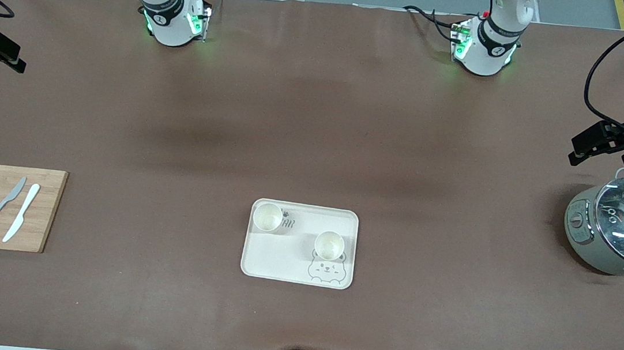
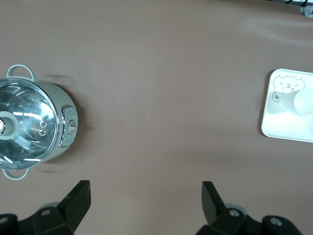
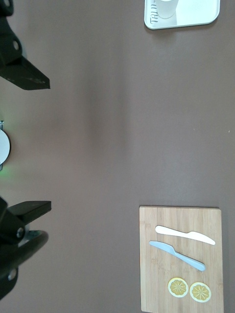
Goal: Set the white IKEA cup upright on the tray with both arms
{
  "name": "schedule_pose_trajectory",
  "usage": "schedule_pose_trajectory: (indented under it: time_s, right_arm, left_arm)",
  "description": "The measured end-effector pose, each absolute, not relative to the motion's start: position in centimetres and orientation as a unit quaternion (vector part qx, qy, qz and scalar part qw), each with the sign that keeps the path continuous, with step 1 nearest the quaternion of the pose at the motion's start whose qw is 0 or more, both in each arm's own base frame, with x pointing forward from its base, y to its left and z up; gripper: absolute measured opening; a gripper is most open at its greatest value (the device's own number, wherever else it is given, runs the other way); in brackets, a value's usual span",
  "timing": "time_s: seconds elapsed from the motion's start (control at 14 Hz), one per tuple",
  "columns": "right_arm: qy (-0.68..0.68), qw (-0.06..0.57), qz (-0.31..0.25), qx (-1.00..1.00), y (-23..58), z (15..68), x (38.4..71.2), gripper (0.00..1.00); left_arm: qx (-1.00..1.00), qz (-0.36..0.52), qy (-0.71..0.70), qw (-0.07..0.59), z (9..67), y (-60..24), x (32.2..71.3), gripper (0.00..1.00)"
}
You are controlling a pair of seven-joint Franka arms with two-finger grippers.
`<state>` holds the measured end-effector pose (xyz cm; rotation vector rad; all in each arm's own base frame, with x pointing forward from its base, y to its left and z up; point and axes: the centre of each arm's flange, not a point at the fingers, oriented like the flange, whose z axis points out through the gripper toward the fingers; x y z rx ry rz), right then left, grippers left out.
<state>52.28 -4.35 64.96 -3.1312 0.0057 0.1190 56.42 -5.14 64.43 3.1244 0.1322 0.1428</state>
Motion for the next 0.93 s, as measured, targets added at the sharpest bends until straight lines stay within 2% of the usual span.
schedule_pose_trajectory:
  time_s: [0.93]
  right_arm:
    - [0.024, 0.004, 0.04, -0.999, -4.73, 64.79, 52.24, 1.0]
  left_arm:
    - [0.998, 0.047, 0.041, 0.006, 64.46, -5.29, 56.42, 1.0]
